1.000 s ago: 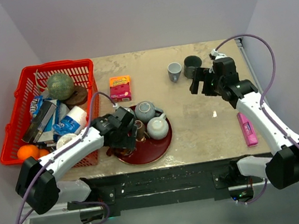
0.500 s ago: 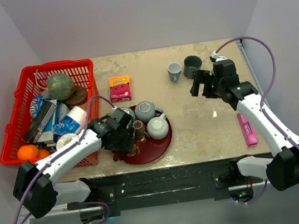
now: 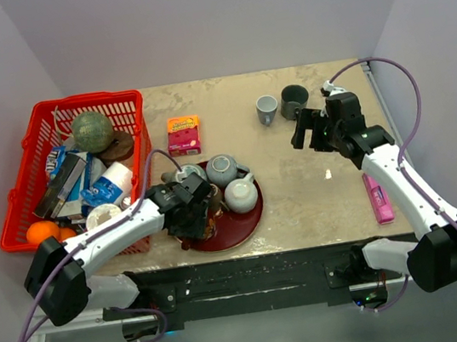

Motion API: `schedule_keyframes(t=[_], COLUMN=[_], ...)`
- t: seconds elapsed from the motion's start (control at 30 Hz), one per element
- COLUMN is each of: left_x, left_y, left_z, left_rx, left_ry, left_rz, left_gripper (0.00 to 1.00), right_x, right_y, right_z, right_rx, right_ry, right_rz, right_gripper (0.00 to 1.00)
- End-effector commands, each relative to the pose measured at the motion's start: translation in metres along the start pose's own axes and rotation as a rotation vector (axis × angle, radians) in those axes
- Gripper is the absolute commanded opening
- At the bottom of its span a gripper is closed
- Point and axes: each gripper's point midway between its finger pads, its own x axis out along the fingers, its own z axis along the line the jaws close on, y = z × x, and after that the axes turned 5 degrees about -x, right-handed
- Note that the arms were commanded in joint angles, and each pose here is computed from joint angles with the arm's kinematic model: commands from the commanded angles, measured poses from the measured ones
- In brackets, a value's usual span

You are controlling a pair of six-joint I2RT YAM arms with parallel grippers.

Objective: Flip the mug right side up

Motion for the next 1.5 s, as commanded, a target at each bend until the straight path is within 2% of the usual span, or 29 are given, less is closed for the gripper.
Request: schedule_keyframes(t=[0.0,0.27,0.37,0.4,0.47,0.5,0.67,0.83,1.17,1.37,1.47], left_x=[-0.001,0.0,0.0,0.0,-0.001,-0.001,-0.01,-0.037,-0.122,-0.175,-0.202], left_y=[0.0,0.003,0.003,0.002,0.002,0.002,-0.003,-0.02,-0.063,-0.091,-0.107], left_z=[0.002,0.01,0.011,0.013,0.015,0.017,0.014,0.0,-0.048,-0.082,-0.099], left_rx=[-0.028,-0.038,-0.043,-0.047,-0.048,-0.051,-0.062,-0.071,-0.096,-0.094,-0.091], left_ry=[-0.042,-0.084,-0.093,-0.105,-0.119,-0.129,-0.128,-0.059,0.253,0.461,0.565], left_rz=[-0.016,-0.016,-0.018,-0.022,-0.023,-0.024,-0.051,-0.122,-0.296,-0.397,-0.468], left_gripper=[0.5,0.38,0.27,0.18,0.1,0.0,0.0,0.0,0.0,0.0,0.0], right_x=[-0.006,-0.009,-0.011,-0.011,-0.012,-0.013,-0.019,-0.025,-0.052,-0.084,-0.107], right_y=[-0.01,-0.013,-0.014,-0.013,-0.014,-0.014,-0.009,-0.007,-0.014,-0.029,-0.038], right_z=[0.002,0.001,0.002,0.004,0.004,0.004,0.012,0.018,0.038,0.068,0.091], right_rx=[0.003,-0.002,-0.002,-0.003,-0.005,-0.003,0.008,0.022,0.058,0.08,0.056], right_ry=[-0.009,-0.004,-0.009,-0.015,-0.017,-0.019,-0.067,-0.098,-0.206,-0.374,-0.522], right_rz=[-0.036,-0.042,-0.046,-0.041,-0.043,-0.043,-0.033,-0.031,-0.053,-0.114,-0.164], right_gripper=[0.97,0.97,0.97,0.97,0.97,0.96,0.96,0.96,0.96,0.96,0.97])
